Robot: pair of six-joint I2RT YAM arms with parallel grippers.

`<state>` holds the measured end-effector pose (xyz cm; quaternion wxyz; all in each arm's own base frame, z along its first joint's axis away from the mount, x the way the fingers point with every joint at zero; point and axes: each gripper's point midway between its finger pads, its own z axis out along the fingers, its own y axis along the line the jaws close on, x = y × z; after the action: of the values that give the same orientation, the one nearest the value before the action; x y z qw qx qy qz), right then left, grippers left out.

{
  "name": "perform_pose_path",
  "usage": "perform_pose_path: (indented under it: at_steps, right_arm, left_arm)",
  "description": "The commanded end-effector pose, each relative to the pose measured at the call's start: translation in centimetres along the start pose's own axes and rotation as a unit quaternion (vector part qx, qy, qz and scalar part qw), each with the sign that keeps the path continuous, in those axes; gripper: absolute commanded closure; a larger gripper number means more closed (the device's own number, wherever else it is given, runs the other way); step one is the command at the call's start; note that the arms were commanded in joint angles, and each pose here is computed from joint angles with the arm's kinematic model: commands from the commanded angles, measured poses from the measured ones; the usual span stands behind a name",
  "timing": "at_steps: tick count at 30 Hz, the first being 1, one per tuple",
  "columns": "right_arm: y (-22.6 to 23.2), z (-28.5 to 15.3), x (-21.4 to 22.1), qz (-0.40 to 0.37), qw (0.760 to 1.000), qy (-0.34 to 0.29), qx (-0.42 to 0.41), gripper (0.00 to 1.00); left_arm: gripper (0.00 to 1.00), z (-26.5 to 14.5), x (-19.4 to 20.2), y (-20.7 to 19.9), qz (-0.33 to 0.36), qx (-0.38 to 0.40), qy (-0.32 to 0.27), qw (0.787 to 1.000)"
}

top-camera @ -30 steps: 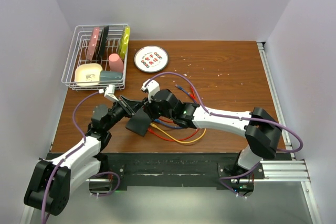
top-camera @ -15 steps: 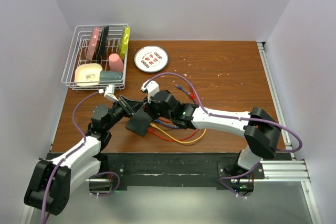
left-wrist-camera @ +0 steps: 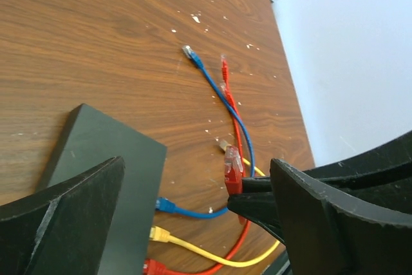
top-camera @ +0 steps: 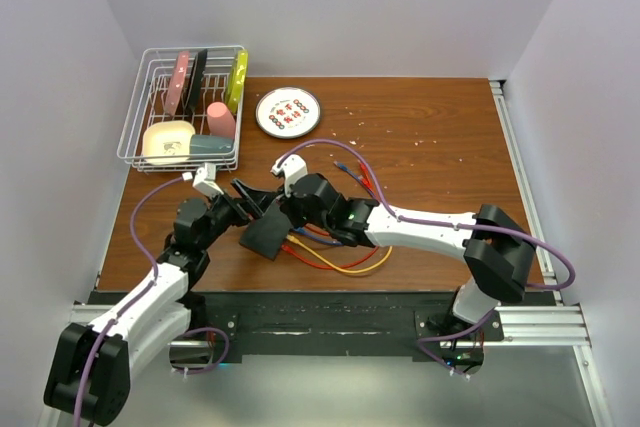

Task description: Insert the plug into the switch port

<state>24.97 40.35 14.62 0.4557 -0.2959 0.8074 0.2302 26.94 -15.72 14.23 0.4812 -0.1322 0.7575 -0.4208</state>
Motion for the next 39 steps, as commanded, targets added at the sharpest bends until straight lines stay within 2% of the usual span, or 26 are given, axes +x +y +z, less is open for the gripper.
perform_pose_path:
  at_steps: [1, 6, 11, 17, 28, 39]
  right_arm:
    - [-1.1, -1.0, -1.8, -0.005, 0.999, -0.030, 0.022, 1.00]
    - [-3.5, -1.1, -0.7, 0.004, 0.999, -0.019, 0.033, 1.00]
    - [-7.7, -1.4, 0.9, 0.019, 0.998, 0.002, 0.059, 1.00]
    - [-10.9, -2.5, 3.0, -0.011, 0.993, 0.045, 0.112, 1.00]
    - [-9.7, -2.0, 6.7, -0.042, 0.991, 0.110, 0.058, 1.00]
    - [-8.6, 0.1, 9.3, -0.061, 0.985, 0.162, 0.023, 1.00]
  left_arm:
    - [0.00, 0.4, -1.8, -0.3, 0.030, -0.011, -0.022, 0.999]
    - [0.00, 0.8, -1.9, 0.3, 0.043, -0.026, -0.016, 0.999]
    - [0.00, 1.1, -2.1, 1.6, 0.059, -0.056, -0.017, 0.997]
    - [0.00, 1.5, -2.1, 3.5, 0.078, -0.094, -0.007, 0.992]
    - [0.00, 3.0, -0.5, 7.3, 0.091, -0.121, 0.045, 0.987]
    - [0.00, 3.6, 0.9, 7.2, 0.105, -0.088, 0.082, 0.987]
